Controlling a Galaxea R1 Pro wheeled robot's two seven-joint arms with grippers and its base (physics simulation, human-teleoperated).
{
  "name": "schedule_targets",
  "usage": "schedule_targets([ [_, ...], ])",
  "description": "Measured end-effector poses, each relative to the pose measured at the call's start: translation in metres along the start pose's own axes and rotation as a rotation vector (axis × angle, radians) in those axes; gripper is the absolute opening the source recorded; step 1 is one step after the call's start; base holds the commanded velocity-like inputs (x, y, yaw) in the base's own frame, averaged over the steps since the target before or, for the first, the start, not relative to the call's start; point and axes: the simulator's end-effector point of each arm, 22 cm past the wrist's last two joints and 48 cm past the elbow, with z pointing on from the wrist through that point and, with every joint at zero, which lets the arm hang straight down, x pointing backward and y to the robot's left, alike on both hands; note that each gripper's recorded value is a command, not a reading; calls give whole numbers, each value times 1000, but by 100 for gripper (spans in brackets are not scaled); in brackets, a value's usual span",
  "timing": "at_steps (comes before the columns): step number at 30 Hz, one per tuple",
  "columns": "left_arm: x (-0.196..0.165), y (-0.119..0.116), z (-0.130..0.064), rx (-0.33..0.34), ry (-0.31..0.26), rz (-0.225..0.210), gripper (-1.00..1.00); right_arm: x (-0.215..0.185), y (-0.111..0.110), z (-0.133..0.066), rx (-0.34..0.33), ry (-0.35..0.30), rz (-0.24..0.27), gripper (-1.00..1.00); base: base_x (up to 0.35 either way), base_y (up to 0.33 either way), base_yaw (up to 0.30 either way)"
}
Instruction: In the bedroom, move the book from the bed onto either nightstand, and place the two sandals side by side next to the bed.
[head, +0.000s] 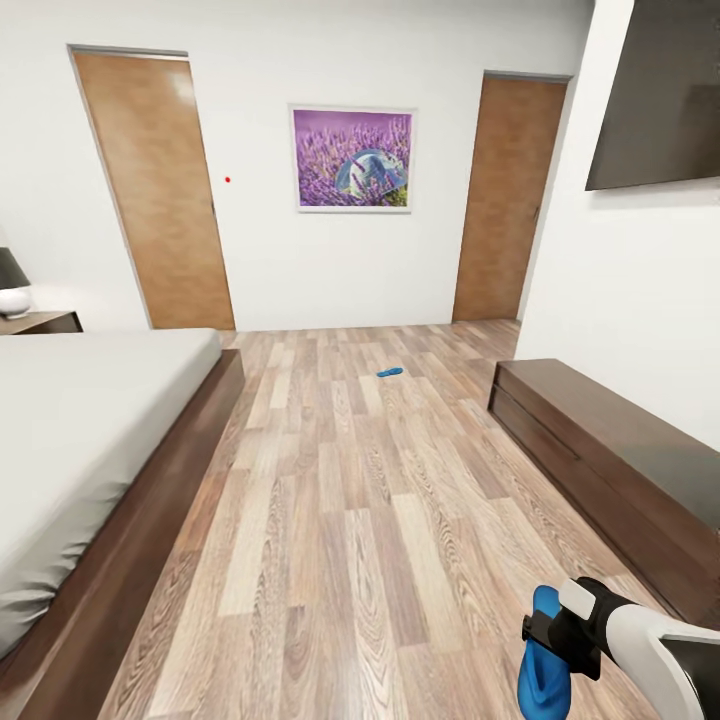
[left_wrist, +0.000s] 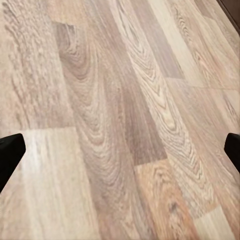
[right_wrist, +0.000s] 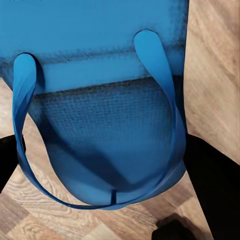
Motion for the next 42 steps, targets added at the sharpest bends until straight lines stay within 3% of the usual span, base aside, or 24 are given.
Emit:
schedule_targets([
  [4, 0, 7, -1, -28, 3, -13, 100, 0, 0, 0, 0, 0, 0, -100, 0, 0, -16],
  [12, -2, 33, 6, -124, 52, -97, 100, 1, 1, 0, -7, 2, 1, -100, 0, 0, -3],
  [15, -17, 50, 19, -182, 78, -146, 100, 0, 1, 0, -8, 1, 3, -100, 0, 0, 0],
  [18, -40, 55, 35, -206, 83, -166, 100, 0, 1, 0, -9, 1, 3, -100, 0, 0, 0],
  [29, -113, 43, 80, -255, 21, -166, 100, 1, 2, 0, -13, 3, 6, -100, 0, 0, 0],
  [42, -146, 50, 85, -312, -28, -129, 100, 0, 1, 0, -12, 0, 7, -100, 0, 0, 0],
])
